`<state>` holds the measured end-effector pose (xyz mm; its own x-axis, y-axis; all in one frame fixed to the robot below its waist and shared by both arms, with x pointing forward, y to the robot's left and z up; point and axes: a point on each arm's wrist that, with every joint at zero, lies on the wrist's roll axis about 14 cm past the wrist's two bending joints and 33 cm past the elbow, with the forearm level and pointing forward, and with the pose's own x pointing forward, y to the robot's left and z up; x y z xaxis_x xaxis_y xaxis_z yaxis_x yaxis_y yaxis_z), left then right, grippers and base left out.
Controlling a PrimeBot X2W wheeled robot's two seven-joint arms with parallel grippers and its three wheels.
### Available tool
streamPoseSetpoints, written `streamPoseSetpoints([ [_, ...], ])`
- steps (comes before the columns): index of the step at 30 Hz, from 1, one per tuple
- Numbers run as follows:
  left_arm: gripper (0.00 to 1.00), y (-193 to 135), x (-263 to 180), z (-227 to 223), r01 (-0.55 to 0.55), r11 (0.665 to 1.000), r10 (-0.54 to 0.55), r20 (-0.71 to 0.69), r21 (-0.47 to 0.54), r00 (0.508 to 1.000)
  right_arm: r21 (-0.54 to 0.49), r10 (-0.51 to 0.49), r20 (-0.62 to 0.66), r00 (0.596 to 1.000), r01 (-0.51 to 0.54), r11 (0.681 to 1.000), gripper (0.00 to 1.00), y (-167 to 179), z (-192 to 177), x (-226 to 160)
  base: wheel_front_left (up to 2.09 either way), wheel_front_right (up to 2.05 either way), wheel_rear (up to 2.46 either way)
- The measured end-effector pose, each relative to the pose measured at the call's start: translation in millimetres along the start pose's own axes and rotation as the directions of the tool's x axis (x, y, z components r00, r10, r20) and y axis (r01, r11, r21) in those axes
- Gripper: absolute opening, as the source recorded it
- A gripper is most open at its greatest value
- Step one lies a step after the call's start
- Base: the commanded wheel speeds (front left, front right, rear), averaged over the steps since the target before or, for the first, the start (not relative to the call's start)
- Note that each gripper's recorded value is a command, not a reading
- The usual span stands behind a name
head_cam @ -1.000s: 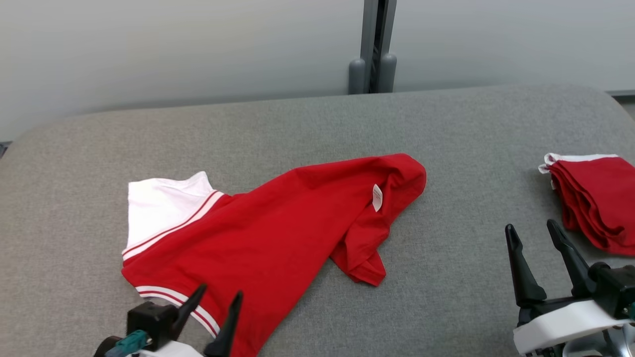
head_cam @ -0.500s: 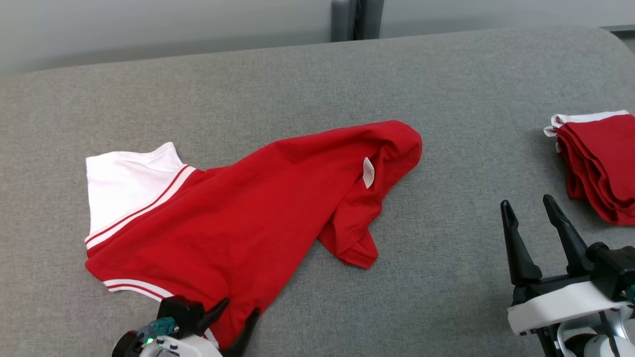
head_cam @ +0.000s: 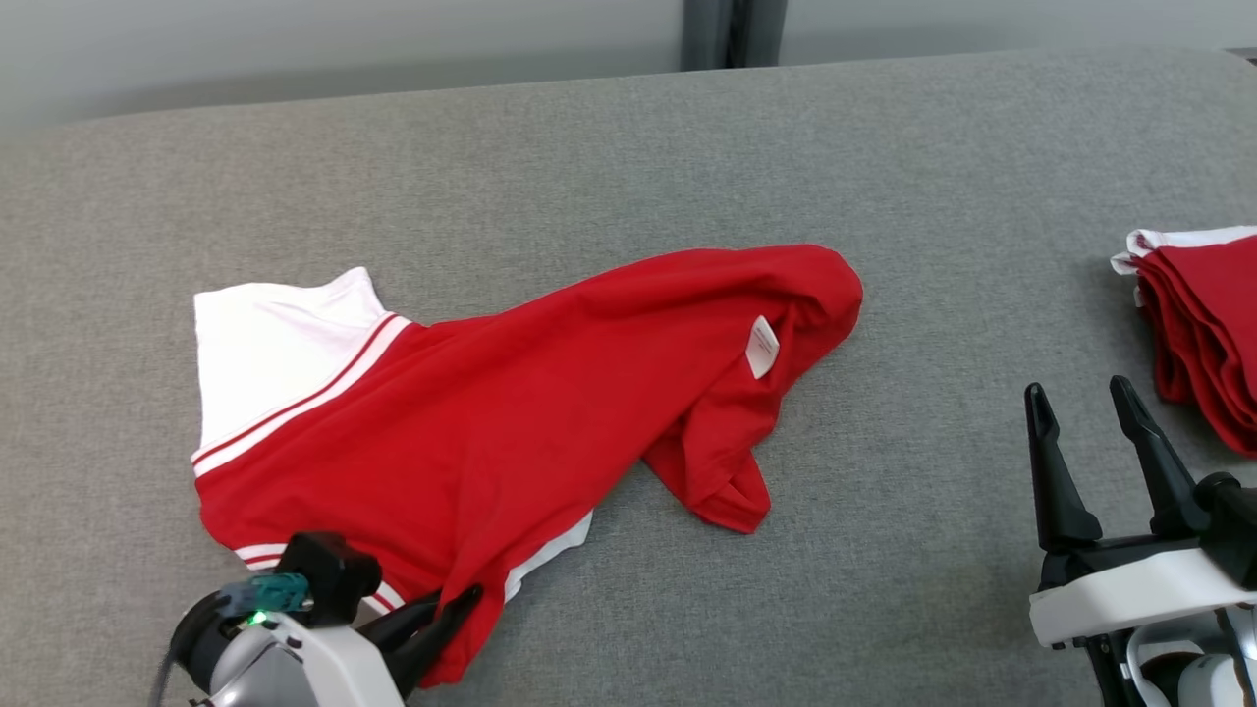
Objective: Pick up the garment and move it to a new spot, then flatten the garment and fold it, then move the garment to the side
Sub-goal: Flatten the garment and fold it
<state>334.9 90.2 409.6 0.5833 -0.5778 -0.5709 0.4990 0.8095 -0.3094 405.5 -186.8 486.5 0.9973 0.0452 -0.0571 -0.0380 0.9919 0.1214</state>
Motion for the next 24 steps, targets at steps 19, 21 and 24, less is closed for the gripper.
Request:
streamPoseSetpoints([
  [19,0.0,0,-59,96,0.108,0.984,-0.116,0.05,0.14,0.992,0.035,0.0,-0.002,1.0,0.0,0.999,1.0,0,0,9,0.0,0.0,0.0],
  [21,0.0,19,-50,101,0.071,0.989,-0.078,0.046,0.131,0.996,0.038,-0.006,-0.005,1.0,0.007,0.999,1.0,-3,-1,9,0.0,0.0,0.0],
  [24,0.0,39,-39,105,0.032,0.99,-0.036,0.03,0.134,0.999,0.037,-0.016,-0.01,1.0,0.016,0.999,1.0,-6,-3,9,0.0,0.0,0.0],
])
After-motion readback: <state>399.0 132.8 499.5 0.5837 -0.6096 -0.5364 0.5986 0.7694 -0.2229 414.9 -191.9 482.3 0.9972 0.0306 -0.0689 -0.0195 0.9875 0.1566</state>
